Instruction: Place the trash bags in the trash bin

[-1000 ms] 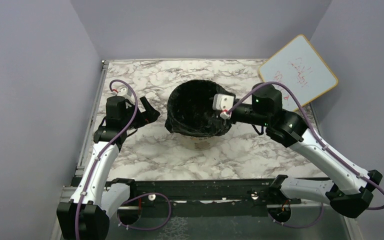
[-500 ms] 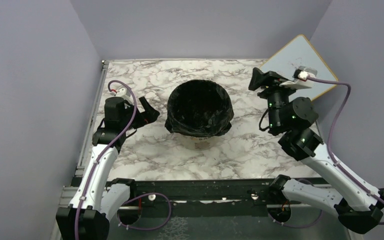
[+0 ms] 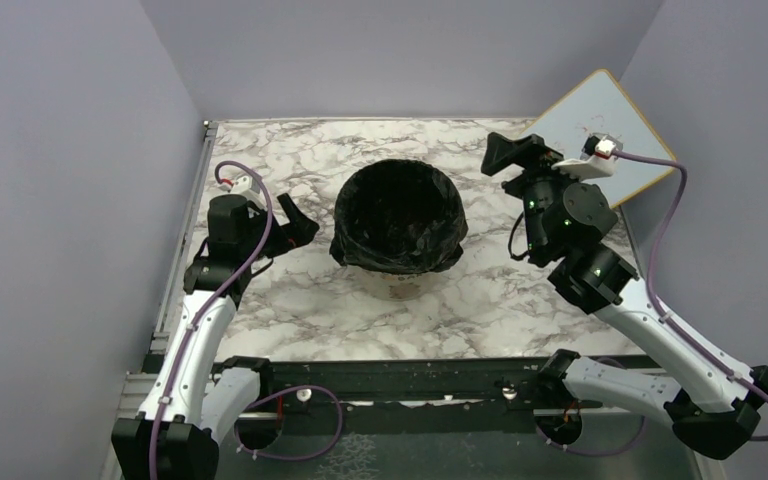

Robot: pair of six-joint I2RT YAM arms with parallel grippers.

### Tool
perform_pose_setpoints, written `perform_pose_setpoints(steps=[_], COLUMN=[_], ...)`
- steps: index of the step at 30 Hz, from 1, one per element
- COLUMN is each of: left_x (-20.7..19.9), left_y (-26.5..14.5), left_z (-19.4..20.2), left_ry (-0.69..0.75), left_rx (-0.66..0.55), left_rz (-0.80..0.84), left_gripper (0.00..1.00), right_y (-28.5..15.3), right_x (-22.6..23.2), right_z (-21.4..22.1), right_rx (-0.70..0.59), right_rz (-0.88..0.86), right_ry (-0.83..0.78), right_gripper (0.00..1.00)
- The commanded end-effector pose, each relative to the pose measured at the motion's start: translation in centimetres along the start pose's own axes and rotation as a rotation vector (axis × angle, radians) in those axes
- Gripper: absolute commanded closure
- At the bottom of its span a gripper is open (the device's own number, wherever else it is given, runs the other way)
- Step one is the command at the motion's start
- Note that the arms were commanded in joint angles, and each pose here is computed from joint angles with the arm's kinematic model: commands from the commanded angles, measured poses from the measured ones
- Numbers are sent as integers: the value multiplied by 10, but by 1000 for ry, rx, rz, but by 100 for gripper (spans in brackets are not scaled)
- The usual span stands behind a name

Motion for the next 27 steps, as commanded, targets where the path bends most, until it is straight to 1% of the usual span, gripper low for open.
perform_pose_setpoints(steps=[1, 4, 6, 10, 11, 15, 18, 20, 24, 25, 27], left_x=[0, 3, 6, 11, 14, 17, 18, 16, 11, 8, 5], left_y=[-5, -7, -9, -17, -20, -34, -46, -55, -68, -70, -74], left_z=[0, -5, -9, -23, -27, -45, -61, -75, -100, -105, -112], left_ry=[19, 21, 20, 22, 30, 70, 100, 121, 145, 149, 151], left_rx=[-8, -12, -17, -34, -40, -70, -101, -128, -176, -187, -204], left_rz=[-8, -53, -91, -193, -227, -315, -369, -390, -410, -404, -396], left_gripper=[1, 1, 1, 1, 1, 1, 1, 1, 1, 1, 1], right_y=[1, 6, 14, 32, 39, 61, 60, 55, 38, 34, 24], right_x=[5, 3, -1, -16, -24, -62, -81, -86, -91, -93, -103], right_z=[-9, -13, -17, -21, -25, -28, -19, -8, 23, 28, 36], right_rx=[-17, -42, -53, -16, -25, 42, 81, 158, 369, 406, 451], right_rz=[43, 88, 147, 150, 171, 301, 374, 332, 136, 110, 115], right_ry=[33, -43, -37, -26, -37, -93, -191, -236, -303, -315, -318], right_gripper=[0, 0, 0, 0, 0, 0, 0, 0, 0, 0, 0])
Point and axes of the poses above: each gripper's point midway between its finger pads, its own y axis out along the fingers, its own x axis along the line the jaws close on, z = x × y, the point moved 7 cm from there along -y, back along the fingers, and after that the axes turned 15 degrees about y, right-handed, at the moved point
